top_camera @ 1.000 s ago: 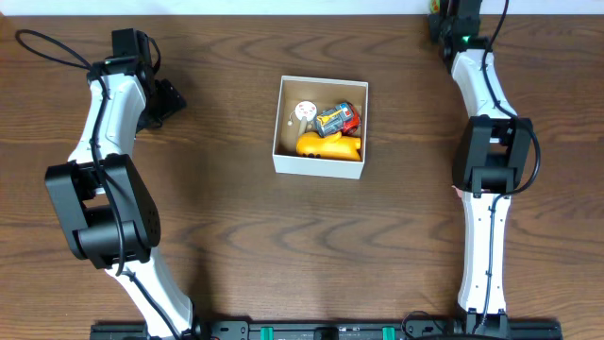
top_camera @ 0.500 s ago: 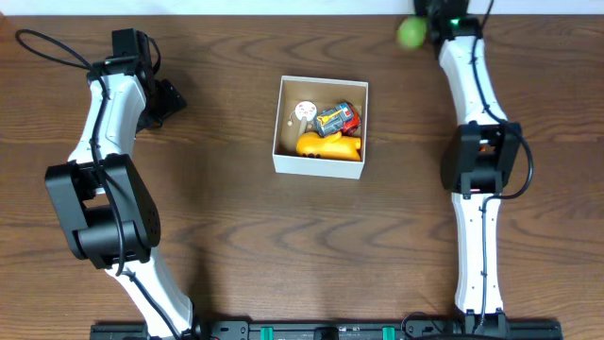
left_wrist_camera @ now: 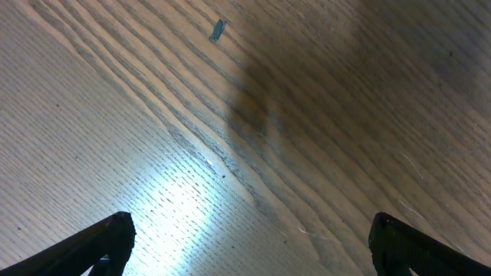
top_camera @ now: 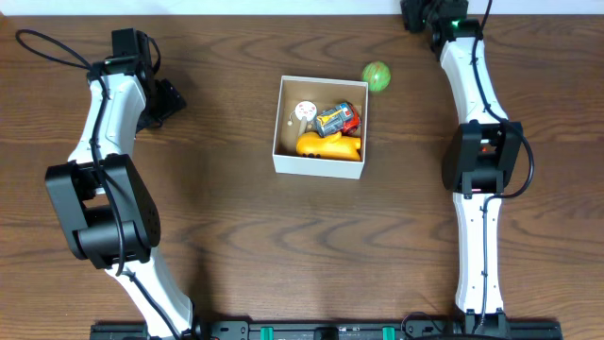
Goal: Pack container
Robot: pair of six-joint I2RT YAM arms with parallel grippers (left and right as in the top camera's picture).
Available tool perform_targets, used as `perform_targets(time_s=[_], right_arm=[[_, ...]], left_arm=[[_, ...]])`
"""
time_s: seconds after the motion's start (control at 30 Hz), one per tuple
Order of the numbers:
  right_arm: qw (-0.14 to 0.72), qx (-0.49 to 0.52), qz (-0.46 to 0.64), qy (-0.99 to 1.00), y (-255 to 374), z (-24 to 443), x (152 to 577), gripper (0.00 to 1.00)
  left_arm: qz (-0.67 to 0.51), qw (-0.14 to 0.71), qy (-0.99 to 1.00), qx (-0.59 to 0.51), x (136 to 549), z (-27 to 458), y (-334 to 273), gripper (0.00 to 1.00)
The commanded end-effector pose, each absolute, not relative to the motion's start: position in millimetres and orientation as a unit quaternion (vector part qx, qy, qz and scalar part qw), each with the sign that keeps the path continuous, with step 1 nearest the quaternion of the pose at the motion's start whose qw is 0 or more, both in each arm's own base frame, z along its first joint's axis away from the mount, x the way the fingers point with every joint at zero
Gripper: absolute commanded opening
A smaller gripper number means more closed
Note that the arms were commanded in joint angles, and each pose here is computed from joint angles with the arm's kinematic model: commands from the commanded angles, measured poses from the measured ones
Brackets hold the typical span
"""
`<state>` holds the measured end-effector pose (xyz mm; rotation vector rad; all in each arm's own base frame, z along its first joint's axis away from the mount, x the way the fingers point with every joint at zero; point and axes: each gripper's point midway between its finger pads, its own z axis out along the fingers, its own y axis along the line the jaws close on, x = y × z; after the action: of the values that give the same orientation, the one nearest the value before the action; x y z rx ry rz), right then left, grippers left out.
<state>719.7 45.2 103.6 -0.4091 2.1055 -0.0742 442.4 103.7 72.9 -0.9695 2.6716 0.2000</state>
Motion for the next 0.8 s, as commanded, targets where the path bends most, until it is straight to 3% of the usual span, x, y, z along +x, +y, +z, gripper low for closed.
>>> perform_targets(time_s=[0.0, 0.13, 0.33, 0.57, 0.77], right_arm=[[0.497, -0.217, 0.049, 0.839, 90, 114, 716, 0.66], [0.515, -0.233, 0.103, 0.818, 124, 127, 713, 0.65], [0.455, -0.205, 0.226, 0.837, 165, 115, 687, 0.61], [0.379, -0.198, 0.236, 0.872, 172, 97, 658, 0.56], [0.358, -0.192, 0.234, 0.883, 169, 109, 644, 0.63]], left_arm=[[0.076, 0.141, 0.927, -0.340, 439, 70, 107, 0.98], [0.076, 0.141, 0.927, -0.340, 439, 70, 107, 0.98], [0.076, 0.141, 0.927, -0.340, 439, 70, 107, 0.98], [0.076, 0.141, 0.927, -0.340, 439, 70, 107, 0.98], [0.076, 0.141, 0.927, -0.340, 439, 70, 107, 0.98]])
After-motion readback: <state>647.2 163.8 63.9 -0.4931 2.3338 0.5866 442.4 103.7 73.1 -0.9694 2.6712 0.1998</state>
